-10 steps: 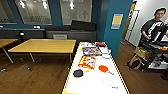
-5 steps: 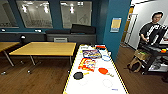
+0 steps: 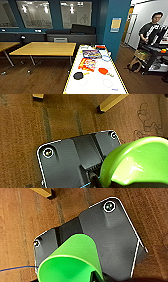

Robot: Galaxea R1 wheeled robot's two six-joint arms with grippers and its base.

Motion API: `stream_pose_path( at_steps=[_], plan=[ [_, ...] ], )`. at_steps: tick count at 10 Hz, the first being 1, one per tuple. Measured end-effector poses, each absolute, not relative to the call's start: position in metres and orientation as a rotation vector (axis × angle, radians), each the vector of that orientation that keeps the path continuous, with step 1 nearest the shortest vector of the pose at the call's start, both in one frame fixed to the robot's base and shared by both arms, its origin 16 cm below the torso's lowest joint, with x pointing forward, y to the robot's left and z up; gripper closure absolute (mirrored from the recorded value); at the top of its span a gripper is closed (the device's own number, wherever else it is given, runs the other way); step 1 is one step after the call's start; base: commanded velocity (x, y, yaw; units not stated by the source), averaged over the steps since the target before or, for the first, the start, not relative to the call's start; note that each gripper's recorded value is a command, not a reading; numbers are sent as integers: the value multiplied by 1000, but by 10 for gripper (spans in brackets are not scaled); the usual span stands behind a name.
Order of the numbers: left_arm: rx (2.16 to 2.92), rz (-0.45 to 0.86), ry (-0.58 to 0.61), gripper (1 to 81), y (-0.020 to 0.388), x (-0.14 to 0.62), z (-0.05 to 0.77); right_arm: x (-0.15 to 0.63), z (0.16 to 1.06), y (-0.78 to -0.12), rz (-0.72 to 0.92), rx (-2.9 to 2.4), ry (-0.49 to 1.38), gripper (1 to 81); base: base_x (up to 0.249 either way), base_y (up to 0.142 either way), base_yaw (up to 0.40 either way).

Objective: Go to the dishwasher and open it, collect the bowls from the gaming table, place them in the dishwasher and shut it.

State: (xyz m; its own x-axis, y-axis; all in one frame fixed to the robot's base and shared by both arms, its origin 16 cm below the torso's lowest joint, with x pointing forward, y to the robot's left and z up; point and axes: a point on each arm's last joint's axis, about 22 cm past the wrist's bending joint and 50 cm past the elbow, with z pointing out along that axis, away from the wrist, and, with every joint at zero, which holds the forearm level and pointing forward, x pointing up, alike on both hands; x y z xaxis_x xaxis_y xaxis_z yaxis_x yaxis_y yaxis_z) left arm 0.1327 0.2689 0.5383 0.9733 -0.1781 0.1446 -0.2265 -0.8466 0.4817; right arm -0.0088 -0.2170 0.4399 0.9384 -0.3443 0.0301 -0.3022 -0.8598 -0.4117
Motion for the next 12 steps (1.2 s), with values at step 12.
stream_pose_path(
  at_steps=[12],
  plan=[
    [2577,127,-261,811,256,41,481,-43,432,-210,-110,-2731,411,811,-51,0,0]
  ],
)
